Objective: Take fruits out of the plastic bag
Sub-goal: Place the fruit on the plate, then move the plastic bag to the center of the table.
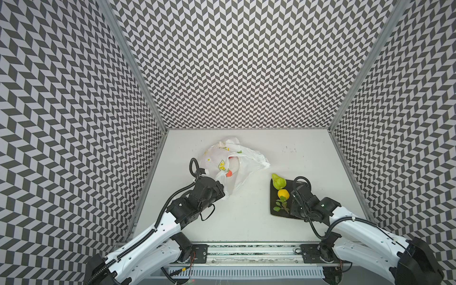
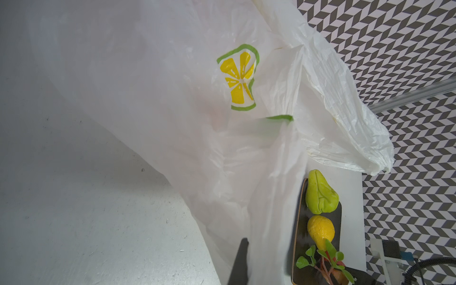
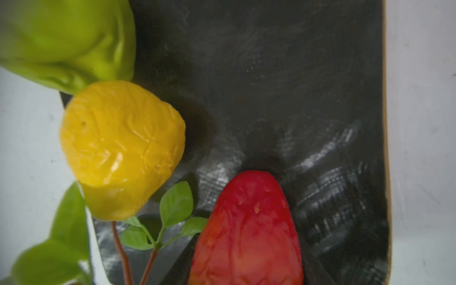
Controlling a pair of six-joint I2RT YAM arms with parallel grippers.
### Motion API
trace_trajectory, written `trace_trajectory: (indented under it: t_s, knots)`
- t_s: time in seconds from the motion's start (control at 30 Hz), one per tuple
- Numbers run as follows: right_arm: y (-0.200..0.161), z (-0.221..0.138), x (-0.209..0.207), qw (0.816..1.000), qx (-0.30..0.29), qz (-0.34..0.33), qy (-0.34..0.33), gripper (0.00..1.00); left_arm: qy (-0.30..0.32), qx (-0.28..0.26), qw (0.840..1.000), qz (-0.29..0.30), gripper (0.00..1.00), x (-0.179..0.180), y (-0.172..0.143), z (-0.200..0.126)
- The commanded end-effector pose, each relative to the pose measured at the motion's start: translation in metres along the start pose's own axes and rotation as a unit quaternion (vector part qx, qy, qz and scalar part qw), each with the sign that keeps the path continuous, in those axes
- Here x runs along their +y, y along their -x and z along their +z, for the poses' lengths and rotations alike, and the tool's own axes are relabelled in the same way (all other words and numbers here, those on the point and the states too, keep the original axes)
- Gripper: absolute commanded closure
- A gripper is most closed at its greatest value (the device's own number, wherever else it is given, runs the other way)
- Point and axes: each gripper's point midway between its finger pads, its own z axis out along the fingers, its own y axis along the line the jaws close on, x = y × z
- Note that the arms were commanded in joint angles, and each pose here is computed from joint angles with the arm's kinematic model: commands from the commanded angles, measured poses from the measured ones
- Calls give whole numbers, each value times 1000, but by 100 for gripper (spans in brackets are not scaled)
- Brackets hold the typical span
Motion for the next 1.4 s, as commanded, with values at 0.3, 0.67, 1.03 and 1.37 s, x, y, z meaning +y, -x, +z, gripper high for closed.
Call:
trace_trajectory:
  t_s: [0.3,0.67,1.03,1.37]
  knots:
    - [12,-7,-2,999,-23,25,-12,29,10,-6,1000,4,100,2,4,2]
    - [89,-95,34,987,-158,-8,31,34,10,-4,1000,5,100,2,2,2]
    - [97,-140,187,917,-202,-236,251,38,19,6,1000,7,100,8,-3,3]
    - [61,-94,310,881,-147,-311,325,39,67,20,998,-6,100,29,-10,-1]
